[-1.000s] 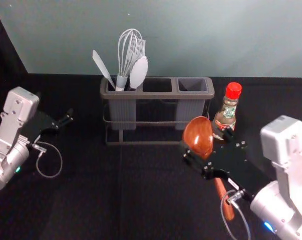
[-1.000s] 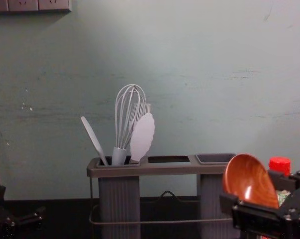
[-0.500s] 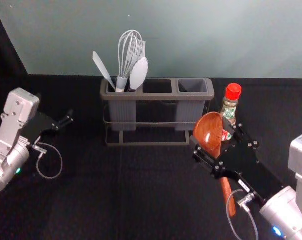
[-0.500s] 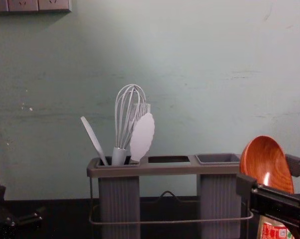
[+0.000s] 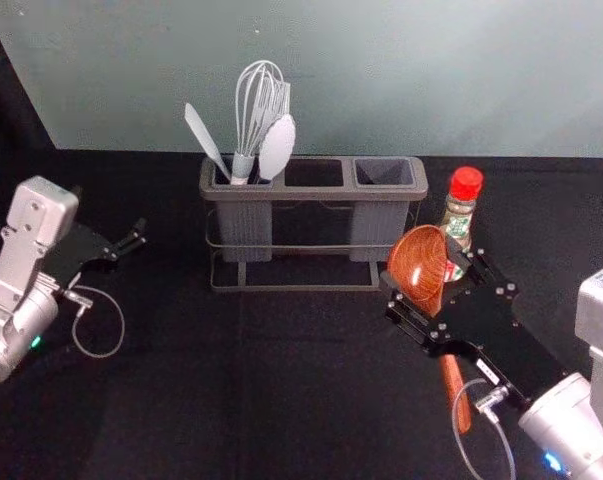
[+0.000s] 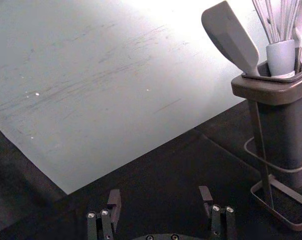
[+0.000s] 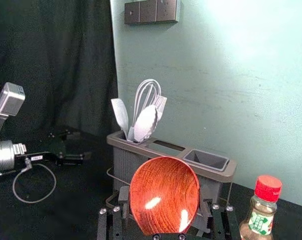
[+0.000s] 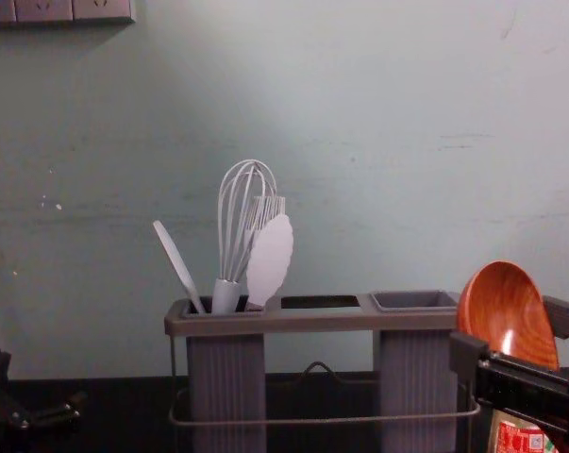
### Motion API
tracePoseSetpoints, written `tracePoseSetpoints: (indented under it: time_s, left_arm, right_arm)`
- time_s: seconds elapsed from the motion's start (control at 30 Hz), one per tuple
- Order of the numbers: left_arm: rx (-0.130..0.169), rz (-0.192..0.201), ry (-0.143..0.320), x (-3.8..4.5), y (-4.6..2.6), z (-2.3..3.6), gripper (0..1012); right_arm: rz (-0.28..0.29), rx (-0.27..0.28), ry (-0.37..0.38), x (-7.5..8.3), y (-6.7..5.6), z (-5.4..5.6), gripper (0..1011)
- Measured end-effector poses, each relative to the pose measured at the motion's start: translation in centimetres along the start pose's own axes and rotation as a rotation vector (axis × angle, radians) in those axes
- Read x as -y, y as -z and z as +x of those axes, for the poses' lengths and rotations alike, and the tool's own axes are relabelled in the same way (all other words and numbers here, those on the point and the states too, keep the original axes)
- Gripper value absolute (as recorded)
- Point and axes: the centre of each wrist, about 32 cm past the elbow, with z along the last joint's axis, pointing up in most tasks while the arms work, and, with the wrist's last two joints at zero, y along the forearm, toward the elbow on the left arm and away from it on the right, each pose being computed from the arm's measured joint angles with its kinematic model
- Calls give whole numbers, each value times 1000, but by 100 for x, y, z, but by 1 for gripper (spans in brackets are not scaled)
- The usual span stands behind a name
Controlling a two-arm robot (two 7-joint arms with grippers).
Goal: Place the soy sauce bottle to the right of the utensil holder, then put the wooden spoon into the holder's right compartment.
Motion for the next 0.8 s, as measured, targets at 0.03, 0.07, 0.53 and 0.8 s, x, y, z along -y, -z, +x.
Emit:
tracePoseSetpoints:
  time_s: [0.03, 0.07, 0.53, 0.8]
  left_arm:
    - [0, 0, 0, 0, 0, 0, 1011]
    - [0, 0, 0, 0, 0, 0, 1011]
    - [0, 0, 0, 0, 0, 0, 1011]
    - [0, 0, 0, 0, 0, 0, 1011]
  right_arm:
    - [0, 0, 0, 0, 0, 0, 837]
    - [0, 0, 0, 0, 0, 0, 836]
    - [0, 0, -3, -1, -4, -2, 837]
    - [18, 10, -3, -73, -32, 43, 836]
